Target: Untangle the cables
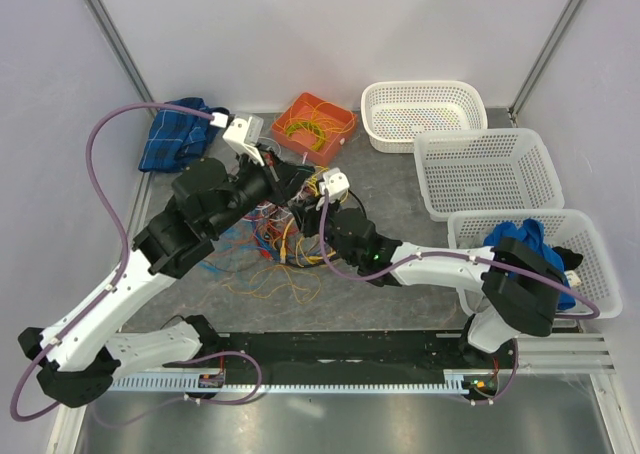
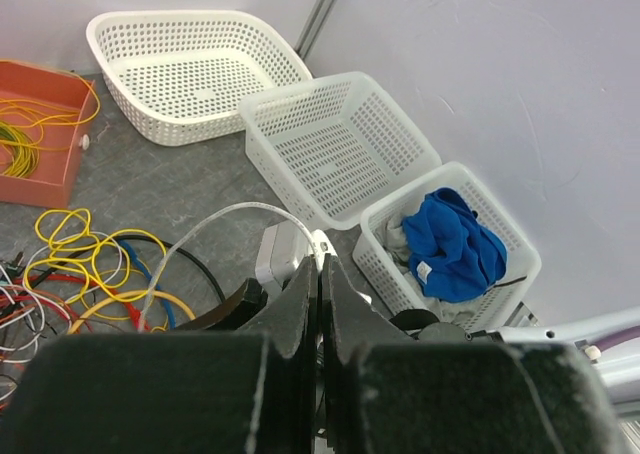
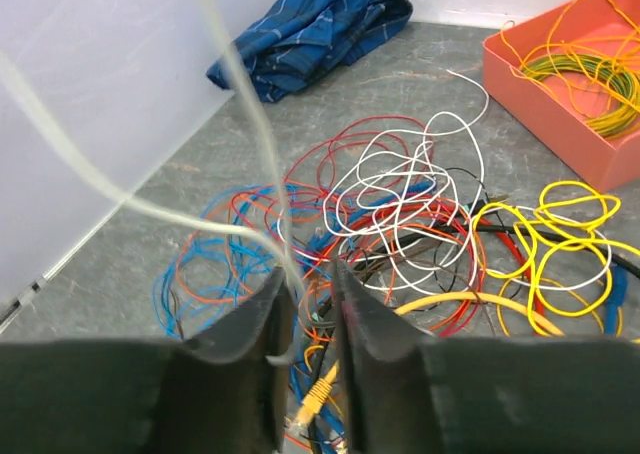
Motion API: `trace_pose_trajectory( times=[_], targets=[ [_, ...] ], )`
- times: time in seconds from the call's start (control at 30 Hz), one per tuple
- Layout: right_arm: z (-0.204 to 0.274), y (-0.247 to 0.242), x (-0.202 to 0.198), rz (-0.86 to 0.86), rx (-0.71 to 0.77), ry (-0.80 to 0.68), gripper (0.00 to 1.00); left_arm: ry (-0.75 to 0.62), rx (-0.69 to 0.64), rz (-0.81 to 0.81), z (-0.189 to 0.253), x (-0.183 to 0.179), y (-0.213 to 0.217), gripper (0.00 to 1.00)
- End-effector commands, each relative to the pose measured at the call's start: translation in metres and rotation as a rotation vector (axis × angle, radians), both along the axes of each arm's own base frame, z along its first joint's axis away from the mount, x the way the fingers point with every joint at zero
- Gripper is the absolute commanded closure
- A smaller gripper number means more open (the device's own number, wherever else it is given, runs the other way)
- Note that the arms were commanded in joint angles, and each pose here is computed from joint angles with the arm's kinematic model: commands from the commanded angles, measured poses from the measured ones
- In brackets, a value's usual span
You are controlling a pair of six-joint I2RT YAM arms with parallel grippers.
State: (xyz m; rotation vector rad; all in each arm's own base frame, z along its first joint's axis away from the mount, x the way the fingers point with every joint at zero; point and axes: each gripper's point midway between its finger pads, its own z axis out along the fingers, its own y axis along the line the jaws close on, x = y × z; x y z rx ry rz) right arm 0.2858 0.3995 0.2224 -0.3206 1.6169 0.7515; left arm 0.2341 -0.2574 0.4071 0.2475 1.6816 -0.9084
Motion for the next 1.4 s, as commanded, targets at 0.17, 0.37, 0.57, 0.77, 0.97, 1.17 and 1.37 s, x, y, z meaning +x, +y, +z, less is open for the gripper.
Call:
trace_pose_trajectory(
  times=[0.17,0.37,0.57,0.77,0.97,1.17,1.37],
  targets=[
    [0.063,-0.062,0.005,-0.218,0.016,-0.004,1.0,-0.044,0.004,0.195,-0.002,0.005,0.047,0.94],
    [0.134,-0.119,-0.001,-0.362,0.016,-0.053,1.0,0.022,0.057,0.332,-0.055,0.009,0.076,0.45],
    [0.178,-0.134,-0.007,-0.375,0.044,-0.071,1.0,0.122,0.049,0.367,-0.108,0.003,0.084,0.0],
    [0.208,-0.145,-0.009,-0.398,0.065,-0.11,1.0,0.236,0.032,0.332,-0.152,-0.005,0.073,0.0],
    [0.211,-0.143,-0.007,-0.396,0.05,-0.117,1.0,0.368,0.02,0.352,-0.199,-0.01,0.07,0.0],
    [0.164,-0.118,0.001,-0.355,-0.069,-0.058,1.0,0.415,0.034,0.379,-0.207,-0.014,0.075,0.0],
    [0.182,-0.131,-0.002,-0.385,-0.037,-0.082,1.0,0.347,0.003,0.365,-0.171,-0.015,0.08,0.0]
  ],
)
